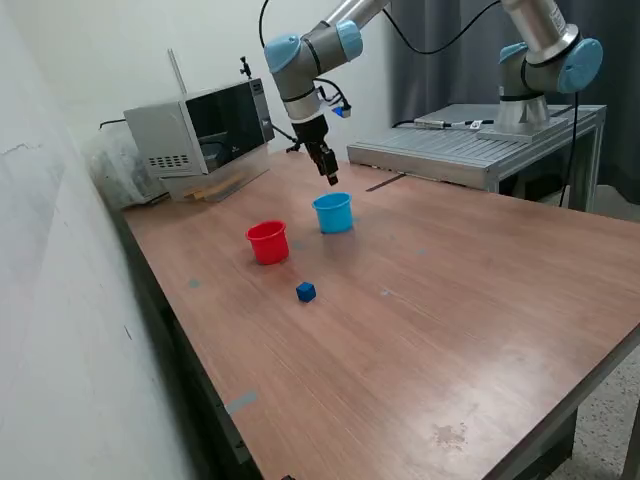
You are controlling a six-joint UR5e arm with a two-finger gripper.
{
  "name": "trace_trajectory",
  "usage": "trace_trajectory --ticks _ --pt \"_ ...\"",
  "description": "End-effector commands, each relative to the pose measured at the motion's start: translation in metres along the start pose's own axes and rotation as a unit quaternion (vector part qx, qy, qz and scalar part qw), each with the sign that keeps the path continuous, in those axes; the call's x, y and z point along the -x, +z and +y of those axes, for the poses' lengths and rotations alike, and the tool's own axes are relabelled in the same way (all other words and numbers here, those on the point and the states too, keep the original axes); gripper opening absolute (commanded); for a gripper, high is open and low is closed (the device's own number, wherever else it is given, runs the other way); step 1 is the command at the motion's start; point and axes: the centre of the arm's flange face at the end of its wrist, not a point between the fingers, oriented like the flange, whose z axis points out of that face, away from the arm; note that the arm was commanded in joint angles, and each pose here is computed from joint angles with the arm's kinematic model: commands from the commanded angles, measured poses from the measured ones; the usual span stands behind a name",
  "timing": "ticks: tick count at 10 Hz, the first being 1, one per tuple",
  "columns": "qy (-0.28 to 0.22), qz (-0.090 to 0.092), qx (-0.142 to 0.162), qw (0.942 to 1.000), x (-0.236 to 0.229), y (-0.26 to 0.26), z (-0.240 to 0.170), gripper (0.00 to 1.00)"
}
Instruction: Place red objects in the red bin, and blue objects in the blue bin.
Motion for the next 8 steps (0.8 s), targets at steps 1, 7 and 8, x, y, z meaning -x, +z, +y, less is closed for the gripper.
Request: trace_trajectory --ticks 1,7,8 --pt "-0.003 0.002 0.006 1.0 -0.001 0.0 0.002 1.0" --pt "-0.138 0.126 0.151 0.9707 -0.13 -0.11 0.011 1.0" --pt "-0.153 0.128 0.169 0.9653 -0.148 -0.123 0.016 1.0"
